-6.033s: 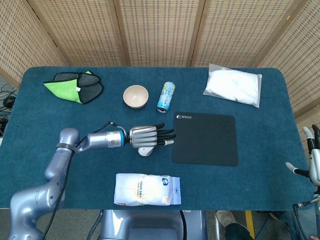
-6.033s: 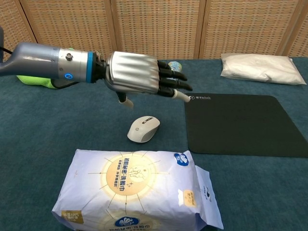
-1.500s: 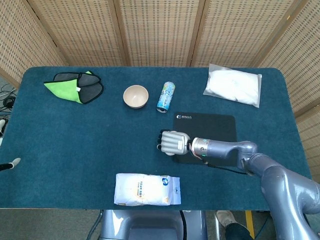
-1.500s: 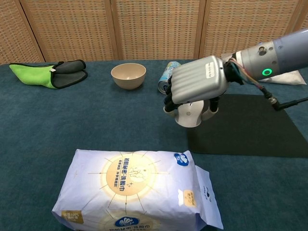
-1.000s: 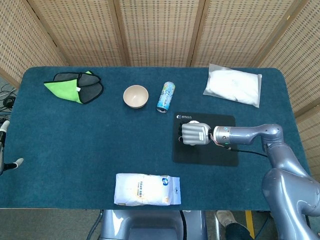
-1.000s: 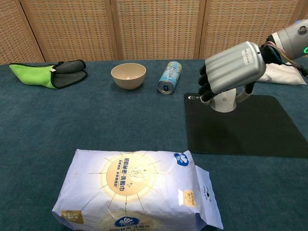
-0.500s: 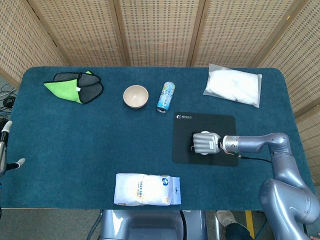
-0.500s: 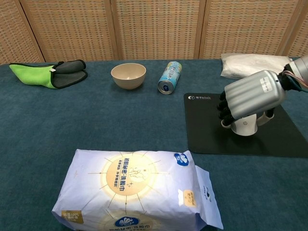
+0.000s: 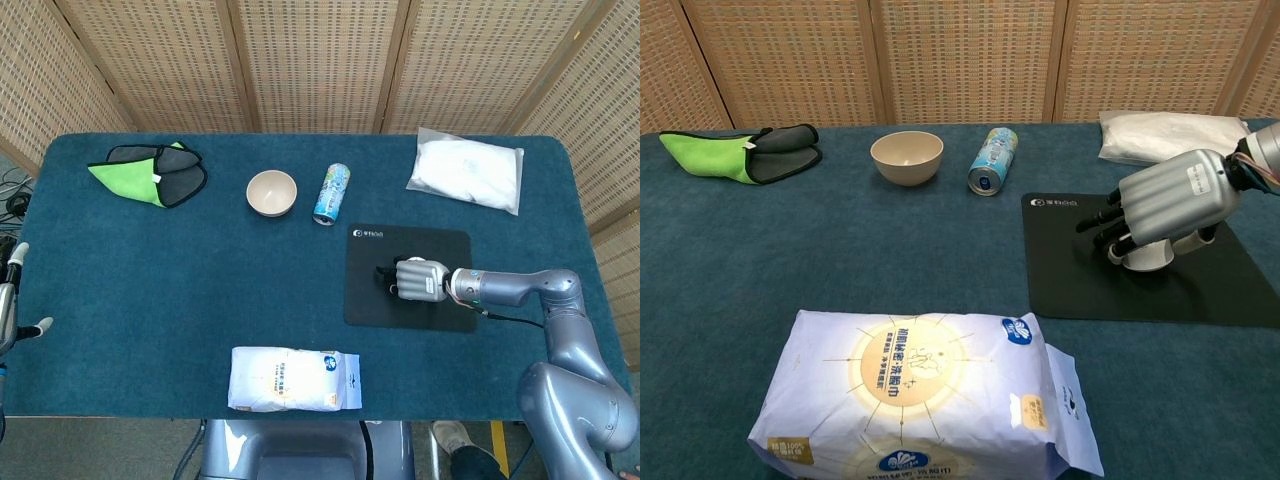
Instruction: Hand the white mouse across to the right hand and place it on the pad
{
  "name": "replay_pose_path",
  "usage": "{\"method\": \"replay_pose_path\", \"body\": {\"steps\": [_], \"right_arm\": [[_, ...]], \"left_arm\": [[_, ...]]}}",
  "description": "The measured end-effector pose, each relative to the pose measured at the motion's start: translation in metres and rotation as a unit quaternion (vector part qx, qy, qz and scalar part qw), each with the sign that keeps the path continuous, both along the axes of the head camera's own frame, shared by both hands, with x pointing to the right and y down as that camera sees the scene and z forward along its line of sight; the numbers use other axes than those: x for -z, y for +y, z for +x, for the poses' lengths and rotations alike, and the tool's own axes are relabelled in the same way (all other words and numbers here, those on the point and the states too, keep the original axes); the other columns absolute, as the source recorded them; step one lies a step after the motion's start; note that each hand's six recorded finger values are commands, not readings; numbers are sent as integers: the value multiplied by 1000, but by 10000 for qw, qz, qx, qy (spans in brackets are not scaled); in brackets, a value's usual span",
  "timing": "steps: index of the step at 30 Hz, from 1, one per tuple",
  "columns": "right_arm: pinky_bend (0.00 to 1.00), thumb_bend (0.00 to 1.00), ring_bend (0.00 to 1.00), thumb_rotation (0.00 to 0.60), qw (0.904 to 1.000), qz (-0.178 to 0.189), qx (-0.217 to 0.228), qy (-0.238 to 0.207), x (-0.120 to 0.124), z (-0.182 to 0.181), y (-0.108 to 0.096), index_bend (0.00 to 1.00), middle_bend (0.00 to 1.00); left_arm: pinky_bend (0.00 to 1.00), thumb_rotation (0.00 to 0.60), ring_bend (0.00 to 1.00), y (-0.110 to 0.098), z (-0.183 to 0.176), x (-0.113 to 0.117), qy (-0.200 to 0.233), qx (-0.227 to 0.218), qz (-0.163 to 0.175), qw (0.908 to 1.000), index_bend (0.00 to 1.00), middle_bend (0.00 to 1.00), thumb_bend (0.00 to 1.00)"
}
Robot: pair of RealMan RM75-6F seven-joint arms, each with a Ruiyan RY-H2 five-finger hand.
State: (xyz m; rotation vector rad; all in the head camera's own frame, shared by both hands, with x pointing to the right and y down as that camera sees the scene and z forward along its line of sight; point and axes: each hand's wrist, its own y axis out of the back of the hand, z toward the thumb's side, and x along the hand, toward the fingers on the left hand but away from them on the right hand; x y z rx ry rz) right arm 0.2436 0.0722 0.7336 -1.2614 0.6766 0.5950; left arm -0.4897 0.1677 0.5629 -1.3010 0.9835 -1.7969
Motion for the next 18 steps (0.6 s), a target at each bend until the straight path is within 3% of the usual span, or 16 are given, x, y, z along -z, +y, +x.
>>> {"method": "replay_pose_path", "body": {"steps": [10, 13, 18], "right_arm": [[212, 332, 0, 600, 9999, 86, 68, -27, 4, 4, 0, 38, 0], [178, 272, 0, 600, 9999, 114, 75, -37, 5, 7, 0, 38, 0], [175, 260, 0, 600, 9998, 154, 63, -115, 10, 11, 0, 38, 0]], "left_arm": [[0, 600, 0, 0, -1, 1, 34, 7, 17, 10000, 0, 0, 0], [0, 600, 0, 0, 0, 2, 45, -8, 30, 10000, 0, 0, 0], [0, 600, 0, 1, 2, 5, 89, -35, 65, 9999, 0, 0, 0]]}}
